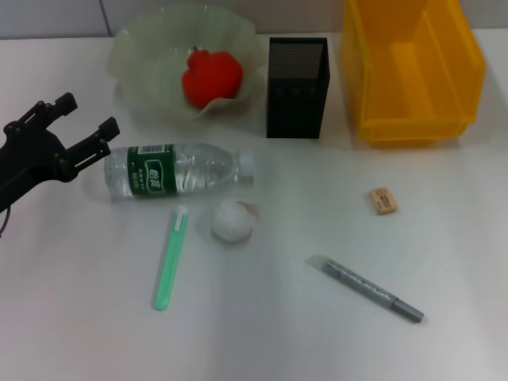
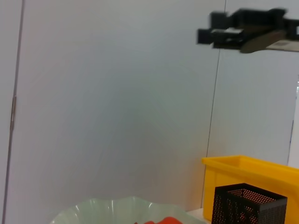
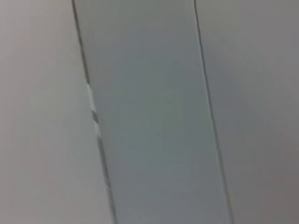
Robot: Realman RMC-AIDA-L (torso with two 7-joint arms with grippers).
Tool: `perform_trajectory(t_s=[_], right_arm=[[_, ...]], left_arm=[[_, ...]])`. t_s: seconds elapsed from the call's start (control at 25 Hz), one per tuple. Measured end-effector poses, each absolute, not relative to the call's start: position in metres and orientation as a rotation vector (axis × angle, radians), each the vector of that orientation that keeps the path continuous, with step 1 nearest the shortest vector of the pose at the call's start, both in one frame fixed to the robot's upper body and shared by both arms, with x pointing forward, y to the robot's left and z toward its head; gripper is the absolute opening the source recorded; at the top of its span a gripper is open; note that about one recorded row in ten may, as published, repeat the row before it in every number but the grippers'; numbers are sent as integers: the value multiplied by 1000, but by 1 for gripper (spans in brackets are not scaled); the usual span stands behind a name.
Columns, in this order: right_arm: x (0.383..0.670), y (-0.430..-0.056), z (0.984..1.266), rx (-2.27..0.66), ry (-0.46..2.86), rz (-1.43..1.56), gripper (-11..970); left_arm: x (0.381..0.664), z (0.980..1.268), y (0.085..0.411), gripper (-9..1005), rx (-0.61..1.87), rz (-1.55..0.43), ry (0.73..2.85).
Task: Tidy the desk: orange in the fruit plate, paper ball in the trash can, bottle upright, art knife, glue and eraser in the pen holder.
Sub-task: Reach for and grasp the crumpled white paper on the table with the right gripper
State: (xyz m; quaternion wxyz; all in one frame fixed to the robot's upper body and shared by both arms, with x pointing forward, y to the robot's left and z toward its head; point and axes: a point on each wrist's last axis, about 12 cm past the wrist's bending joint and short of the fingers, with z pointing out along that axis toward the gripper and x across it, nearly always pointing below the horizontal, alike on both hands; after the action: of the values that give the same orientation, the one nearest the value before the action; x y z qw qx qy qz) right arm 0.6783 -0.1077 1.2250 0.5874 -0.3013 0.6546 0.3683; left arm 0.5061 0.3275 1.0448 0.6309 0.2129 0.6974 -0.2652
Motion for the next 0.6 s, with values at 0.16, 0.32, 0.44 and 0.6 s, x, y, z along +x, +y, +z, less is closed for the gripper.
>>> perform_trajectory(t_s=[0.16,0.32,0.44,0.6], right_arm=[[662,-132,1222,-694,1460,1025,676],[640,-157,1214,-739,1412,1157,683],[626,-172,1206,-791,1404,1214,688],[608,-191,1189,-861,1471,1258,694]], left_arm=[[505,1045,328,842,490,-609,1596],[505,1045,328,842,501,-614,1597],[506,1046,326,842,527,-626,1597],[507,1047,325,842,553,-637,1601]])
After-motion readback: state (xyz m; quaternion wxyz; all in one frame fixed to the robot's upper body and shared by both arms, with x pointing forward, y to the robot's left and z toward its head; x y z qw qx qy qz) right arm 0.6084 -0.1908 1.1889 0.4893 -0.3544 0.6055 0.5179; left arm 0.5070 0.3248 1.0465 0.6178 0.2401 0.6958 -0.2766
